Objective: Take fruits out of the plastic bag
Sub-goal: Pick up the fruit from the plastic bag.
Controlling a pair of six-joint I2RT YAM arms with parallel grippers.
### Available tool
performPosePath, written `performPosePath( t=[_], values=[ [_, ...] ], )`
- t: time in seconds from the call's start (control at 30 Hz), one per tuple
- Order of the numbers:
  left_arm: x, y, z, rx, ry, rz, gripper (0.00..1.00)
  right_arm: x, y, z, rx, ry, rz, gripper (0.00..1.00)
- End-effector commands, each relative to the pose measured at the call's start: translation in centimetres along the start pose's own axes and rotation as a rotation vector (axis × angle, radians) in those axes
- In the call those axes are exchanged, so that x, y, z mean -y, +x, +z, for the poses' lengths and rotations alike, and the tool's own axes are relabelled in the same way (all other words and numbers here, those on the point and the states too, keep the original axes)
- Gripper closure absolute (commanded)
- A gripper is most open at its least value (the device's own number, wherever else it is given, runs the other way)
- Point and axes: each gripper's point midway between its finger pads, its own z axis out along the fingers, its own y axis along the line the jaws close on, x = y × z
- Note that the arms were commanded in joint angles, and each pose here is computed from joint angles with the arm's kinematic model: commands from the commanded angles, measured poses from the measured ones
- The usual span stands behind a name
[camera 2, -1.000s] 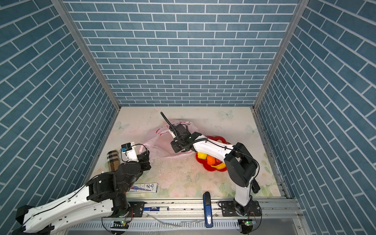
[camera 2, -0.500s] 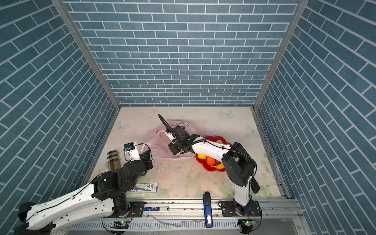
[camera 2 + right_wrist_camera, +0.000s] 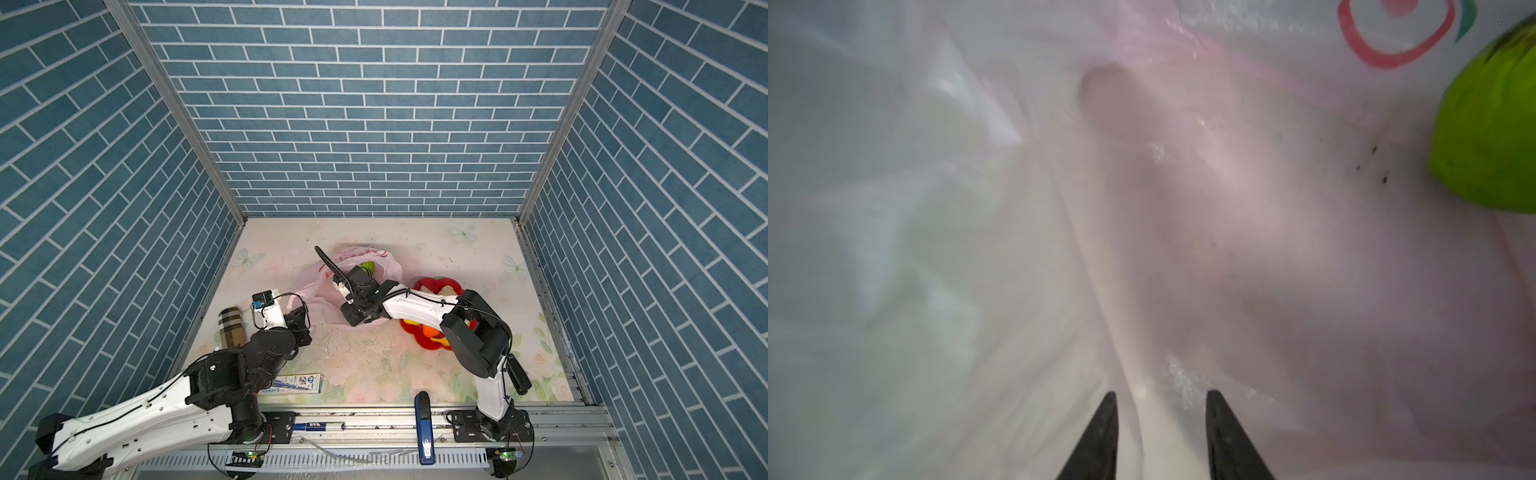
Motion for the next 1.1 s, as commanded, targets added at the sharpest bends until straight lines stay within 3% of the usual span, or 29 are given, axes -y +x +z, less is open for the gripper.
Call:
performPosePath(
  t=[0.0,0.4,1.07],
  values=[
    [0.3,-0.3,-0.3,0.003,0.024,-0.004,1.0,1.0,-1.8,0.4,0.015,0.063,-0.012,0.63],
    [0.4,2.9,-0.3,-0.116,0.099,0.023,1.0,5.7,-7.0,1.2,0.153,0.196,0.122,0.55],
    [0.0,6.2,0.1,-0.203,0.13,0.044,1.0,11.8,-9.5,2.5,0.318,0.325,0.358,0.28]
  ],
)
